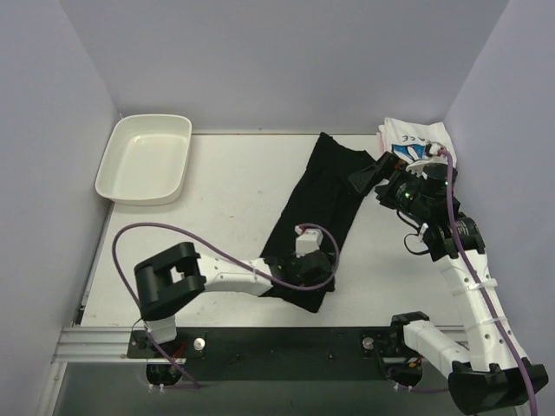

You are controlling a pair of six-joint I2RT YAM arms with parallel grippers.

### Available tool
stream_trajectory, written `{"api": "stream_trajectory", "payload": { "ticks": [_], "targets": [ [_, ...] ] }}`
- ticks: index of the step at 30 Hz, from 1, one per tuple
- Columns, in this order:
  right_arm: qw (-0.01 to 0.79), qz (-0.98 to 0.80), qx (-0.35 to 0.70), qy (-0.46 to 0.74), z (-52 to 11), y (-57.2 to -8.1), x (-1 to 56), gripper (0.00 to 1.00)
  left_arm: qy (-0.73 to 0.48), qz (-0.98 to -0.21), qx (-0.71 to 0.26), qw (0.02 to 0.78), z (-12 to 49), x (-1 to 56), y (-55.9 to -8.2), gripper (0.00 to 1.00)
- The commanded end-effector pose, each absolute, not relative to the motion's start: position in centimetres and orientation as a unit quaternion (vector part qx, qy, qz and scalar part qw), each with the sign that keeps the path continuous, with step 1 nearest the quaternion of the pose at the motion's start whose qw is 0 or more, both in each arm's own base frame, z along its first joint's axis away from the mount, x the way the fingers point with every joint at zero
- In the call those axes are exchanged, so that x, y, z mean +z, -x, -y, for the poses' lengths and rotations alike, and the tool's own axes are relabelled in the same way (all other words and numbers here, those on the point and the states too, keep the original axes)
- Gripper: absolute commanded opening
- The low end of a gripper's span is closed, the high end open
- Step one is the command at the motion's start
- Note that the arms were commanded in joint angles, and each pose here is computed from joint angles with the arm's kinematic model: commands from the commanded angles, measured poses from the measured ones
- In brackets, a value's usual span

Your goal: Fold and stack the t-shirts

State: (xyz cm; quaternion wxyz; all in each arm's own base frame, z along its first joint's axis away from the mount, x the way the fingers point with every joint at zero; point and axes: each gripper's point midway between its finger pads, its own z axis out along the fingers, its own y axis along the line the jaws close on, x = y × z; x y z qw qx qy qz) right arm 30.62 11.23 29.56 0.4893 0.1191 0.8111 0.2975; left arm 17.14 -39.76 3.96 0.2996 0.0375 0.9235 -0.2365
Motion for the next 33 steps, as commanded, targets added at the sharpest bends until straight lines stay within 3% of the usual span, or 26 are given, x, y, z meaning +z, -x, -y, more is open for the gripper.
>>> {"api": "stream_trajectory", "payload": {
  "ticks": [1, 7, 13, 18, 22, 33],
  "targets": [
    [0.497, -0.819, 0.261, -0.120, -9.8, -29.2, 29.3, 1.00, -0.101, -0.931, -0.265, 0.230, 46.2, 2.1, -11.4, 0.97],
    [0.480, -0.836, 0.224, -0.144, -8.7, -29.7, 27.3, 1.00, -0.156, -0.900, -0.324, 0.247, 50.8, 8.1, -9.8, 0.97],
    [0.425, -0.864, 0.222, -0.156, -9.5, -32.9, 22.1, 1.00, -0.159, -0.869, -0.350, 0.311, 47.5, 18.4, -10.9, 0.98],
    [0.372, -0.874, 0.272, -0.153, -12.4, -36.8, 18.4, 1.00, -0.136, -0.846, -0.348, 0.381, 41.1, 26.1, -12.3, 0.97],
    [0.325, -0.886, 0.293, -0.152, -14.7, -39.7, 14.5, 1.00, -0.092, -0.845, -0.322, 0.416, 35.1, 28.2, -15.9, 0.98],
    [0.314, -0.878, 0.330, -0.144, -17.8, -46.4, 11.8, 1.00, -0.028, -0.851, -0.276, 0.445, 24.8, 28.3, -19.7, 0.98]
  ]
}}
